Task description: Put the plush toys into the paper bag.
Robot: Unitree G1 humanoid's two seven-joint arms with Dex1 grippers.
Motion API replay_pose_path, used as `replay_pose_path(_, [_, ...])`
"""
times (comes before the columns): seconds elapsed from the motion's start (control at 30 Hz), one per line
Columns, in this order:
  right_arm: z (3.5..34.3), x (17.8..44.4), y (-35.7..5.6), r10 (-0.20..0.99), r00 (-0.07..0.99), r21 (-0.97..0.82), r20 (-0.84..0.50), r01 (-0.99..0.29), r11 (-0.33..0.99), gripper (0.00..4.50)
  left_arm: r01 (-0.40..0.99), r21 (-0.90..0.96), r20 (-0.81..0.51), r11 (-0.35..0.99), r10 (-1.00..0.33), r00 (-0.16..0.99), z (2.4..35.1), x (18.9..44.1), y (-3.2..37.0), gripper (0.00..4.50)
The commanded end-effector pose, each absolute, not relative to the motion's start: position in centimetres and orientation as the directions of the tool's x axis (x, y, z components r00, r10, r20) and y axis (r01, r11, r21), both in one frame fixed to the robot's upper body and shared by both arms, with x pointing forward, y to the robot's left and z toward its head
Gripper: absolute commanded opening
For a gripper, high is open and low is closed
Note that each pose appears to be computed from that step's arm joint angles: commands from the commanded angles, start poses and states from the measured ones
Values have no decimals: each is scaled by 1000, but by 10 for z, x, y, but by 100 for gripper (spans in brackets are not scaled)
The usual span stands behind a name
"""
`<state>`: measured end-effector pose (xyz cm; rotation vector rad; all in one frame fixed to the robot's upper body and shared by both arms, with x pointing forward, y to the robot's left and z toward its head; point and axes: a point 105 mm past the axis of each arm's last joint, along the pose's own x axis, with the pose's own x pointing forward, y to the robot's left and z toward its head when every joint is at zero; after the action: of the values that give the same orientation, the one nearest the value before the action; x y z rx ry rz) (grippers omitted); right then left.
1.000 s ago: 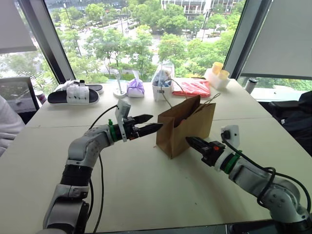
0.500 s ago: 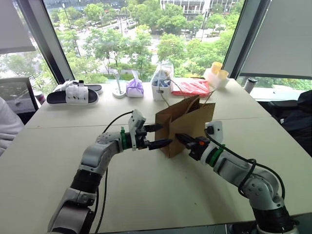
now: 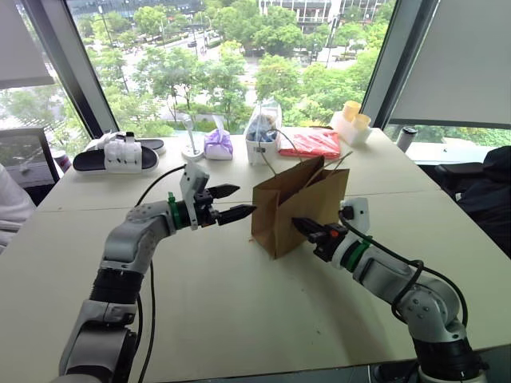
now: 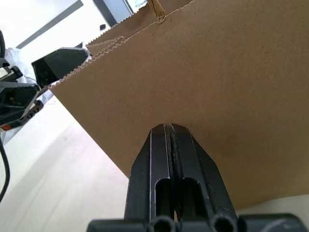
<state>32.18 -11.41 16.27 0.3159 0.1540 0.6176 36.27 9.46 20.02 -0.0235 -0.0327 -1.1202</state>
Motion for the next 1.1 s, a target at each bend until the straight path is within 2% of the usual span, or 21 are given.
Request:
replay_pose_path(0.03, [175, 324, -116, 589, 808, 321, -3, -557, 766, 4, 908, 56, 47, 416, -909, 413, 204, 366, 78, 450])
replay_pose_path(0.33, [174, 326, -114, 589, 808, 319, -11, -555, 768, 4, 953, 52, 60, 299, -953, 296, 197, 353, 39, 450])
replay_pose_path(0.57, [175, 326, -109, 597, 803, 323, -6, -563, 761, 4, 964, 57, 59, 260, -965, 257, 196, 339, 31, 450])
replay_pose_path(0.83, [177, 328, -104, 608, 794, 328, 3, -575, 749, 4, 935, 113, -17, 335, -940, 339, 178, 343, 20, 450])
replay_pose_path(1.0, [178, 328, -104, 610, 793, 330, 7, -577, 747, 4, 914, 124, -19, 387, -920, 392, 174, 348, 16, 450])
replay_pose_path(1.1, [179, 327, -106, 606, 795, 332, 12, -575, 748, 0, 905, 123, -11, 407, -911, 412, 175, 349, 16, 360])
